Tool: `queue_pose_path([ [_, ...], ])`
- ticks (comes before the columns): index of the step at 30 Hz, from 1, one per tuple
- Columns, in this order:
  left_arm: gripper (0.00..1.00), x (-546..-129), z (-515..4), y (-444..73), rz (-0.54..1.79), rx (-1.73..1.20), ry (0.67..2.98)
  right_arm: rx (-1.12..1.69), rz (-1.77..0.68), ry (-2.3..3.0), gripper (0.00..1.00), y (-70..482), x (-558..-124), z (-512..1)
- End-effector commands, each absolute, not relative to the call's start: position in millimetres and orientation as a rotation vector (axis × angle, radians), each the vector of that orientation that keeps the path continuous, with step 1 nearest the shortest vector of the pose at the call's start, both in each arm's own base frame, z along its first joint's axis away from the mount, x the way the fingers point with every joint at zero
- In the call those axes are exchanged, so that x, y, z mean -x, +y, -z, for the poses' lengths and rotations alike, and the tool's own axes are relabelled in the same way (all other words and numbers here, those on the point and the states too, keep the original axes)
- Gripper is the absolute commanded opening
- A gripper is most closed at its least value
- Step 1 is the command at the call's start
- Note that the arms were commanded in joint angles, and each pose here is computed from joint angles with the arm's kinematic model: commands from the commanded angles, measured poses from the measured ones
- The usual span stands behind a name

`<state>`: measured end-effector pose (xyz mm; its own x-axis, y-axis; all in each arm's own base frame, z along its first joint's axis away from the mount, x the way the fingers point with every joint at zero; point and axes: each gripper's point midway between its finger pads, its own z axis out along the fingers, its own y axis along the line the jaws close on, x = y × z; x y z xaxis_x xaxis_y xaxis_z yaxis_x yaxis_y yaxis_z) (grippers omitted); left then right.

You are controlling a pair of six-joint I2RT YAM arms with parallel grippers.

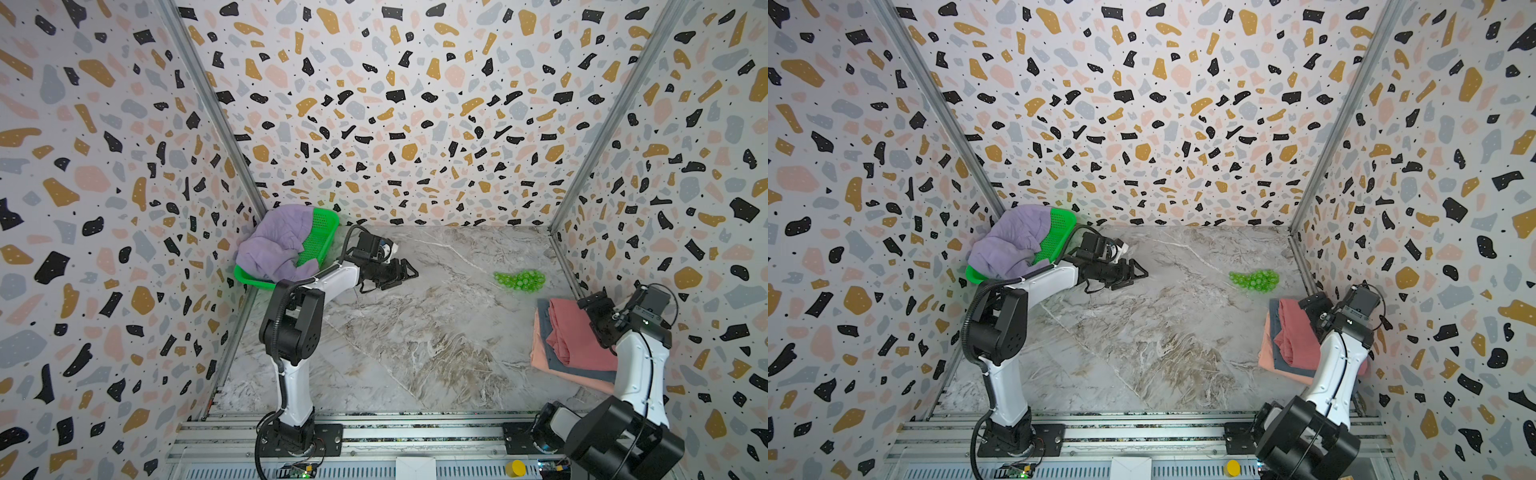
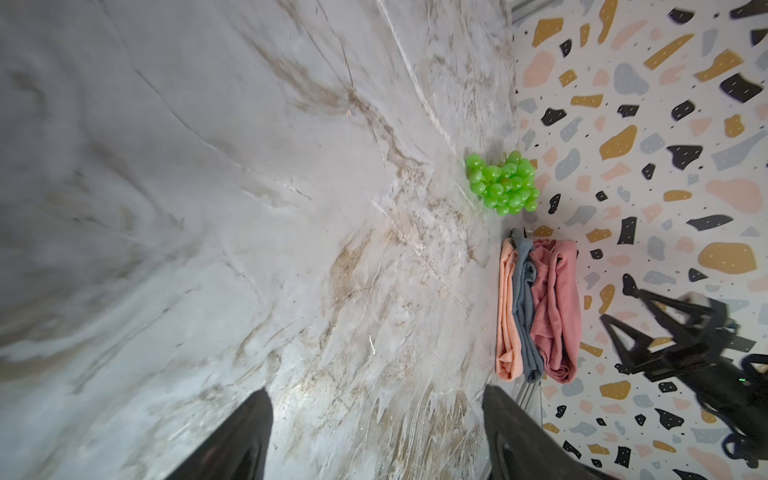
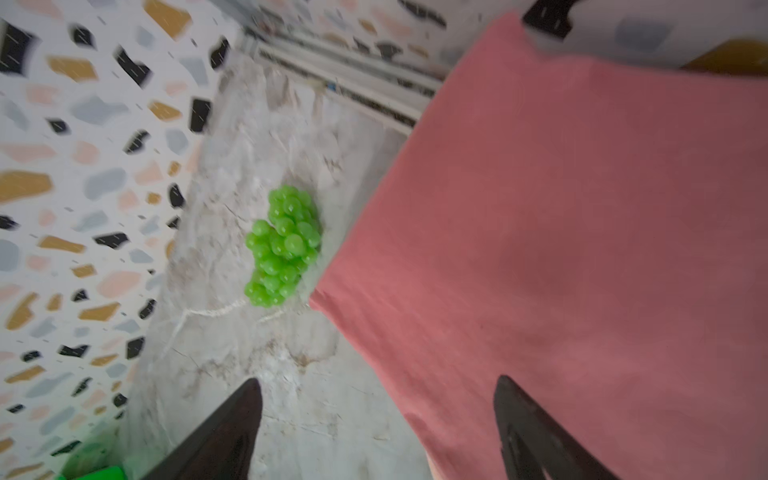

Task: Fold and stack the t-shirts

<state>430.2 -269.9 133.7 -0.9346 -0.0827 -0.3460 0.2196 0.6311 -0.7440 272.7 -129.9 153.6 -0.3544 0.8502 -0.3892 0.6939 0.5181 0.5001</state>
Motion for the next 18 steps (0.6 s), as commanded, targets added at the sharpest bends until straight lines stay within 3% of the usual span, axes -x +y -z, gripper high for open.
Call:
queue_pose_path([
  [1,0.8,-446,-200,-247,1.188,-0.123,2.325,-1.294,-0.25,2.239,0.87,-118,-249,-127],
  [5,0.81,-465,-238,-207,1.081,-0.075,2.243,-1.293,-0.349,2.201,0.87,-103,-249,-118],
  [12,0.82,-487,-274,-124,0.851,0.075,2.163,-0.898,-0.311,2.038,0.93,-76,-328,-231],
  [18,0.84,-486,-281,-40,0.466,0.175,2.166,-0.494,-0.222,1.931,0.99,16,-391,-294],
])
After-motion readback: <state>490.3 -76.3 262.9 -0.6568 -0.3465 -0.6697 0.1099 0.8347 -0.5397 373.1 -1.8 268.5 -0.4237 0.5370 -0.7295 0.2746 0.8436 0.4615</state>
